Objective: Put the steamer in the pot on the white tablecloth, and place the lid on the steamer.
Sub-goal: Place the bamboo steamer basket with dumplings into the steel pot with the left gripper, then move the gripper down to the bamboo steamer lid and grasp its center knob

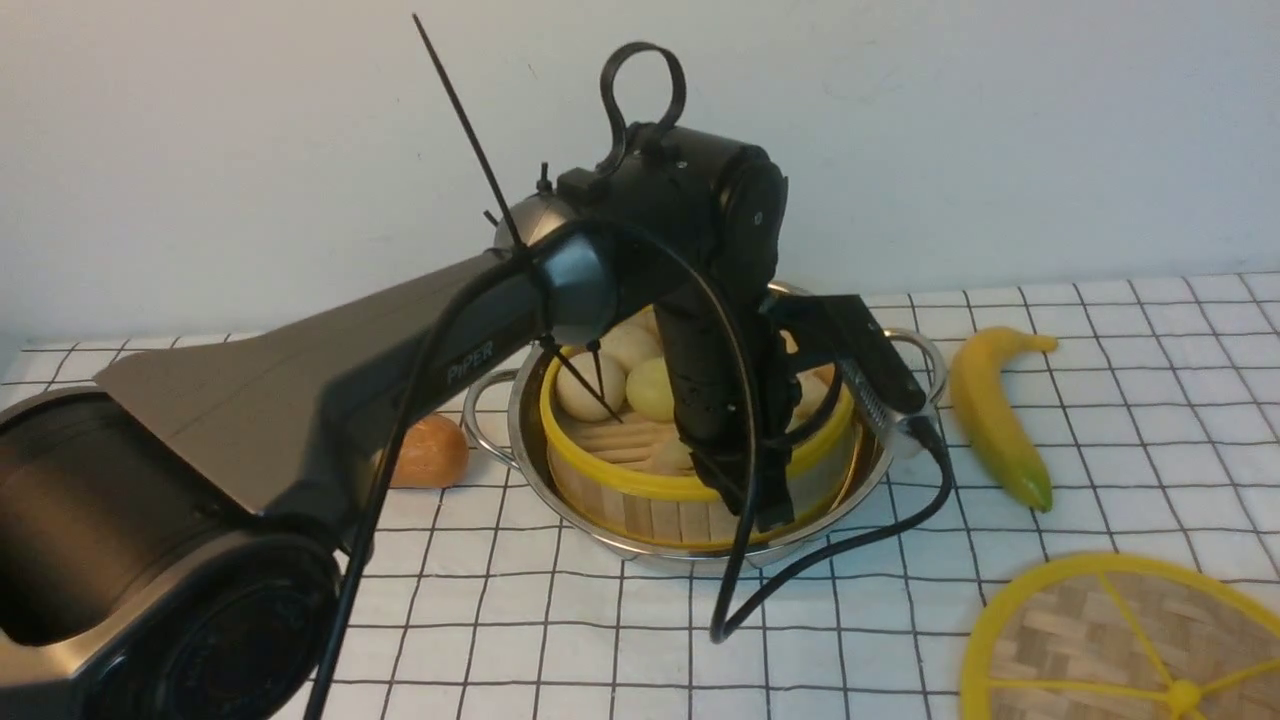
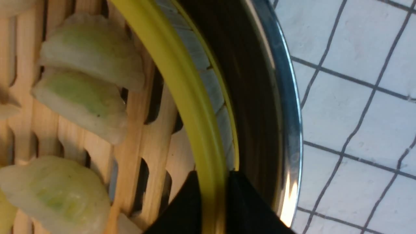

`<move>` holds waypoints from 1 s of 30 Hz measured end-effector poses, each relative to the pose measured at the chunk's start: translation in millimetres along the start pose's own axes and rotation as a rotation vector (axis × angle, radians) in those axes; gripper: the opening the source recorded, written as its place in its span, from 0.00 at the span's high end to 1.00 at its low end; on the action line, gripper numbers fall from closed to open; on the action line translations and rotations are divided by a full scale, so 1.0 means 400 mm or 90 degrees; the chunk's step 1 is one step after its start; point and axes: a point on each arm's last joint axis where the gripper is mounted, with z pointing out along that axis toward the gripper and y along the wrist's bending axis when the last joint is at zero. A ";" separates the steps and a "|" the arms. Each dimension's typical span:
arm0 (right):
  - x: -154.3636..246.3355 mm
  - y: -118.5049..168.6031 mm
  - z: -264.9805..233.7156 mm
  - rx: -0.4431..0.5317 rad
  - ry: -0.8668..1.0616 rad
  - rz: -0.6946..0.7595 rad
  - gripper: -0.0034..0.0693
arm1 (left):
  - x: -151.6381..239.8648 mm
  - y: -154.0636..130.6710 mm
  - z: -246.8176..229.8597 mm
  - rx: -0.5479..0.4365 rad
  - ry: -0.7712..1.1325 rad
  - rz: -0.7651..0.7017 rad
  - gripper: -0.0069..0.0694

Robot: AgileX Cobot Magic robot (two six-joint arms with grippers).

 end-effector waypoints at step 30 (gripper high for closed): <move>0.000 0.000 0.000 0.000 0.000 0.000 0.62 | 0.067 -0.044 -0.429 -0.192 -0.225 -0.198 0.22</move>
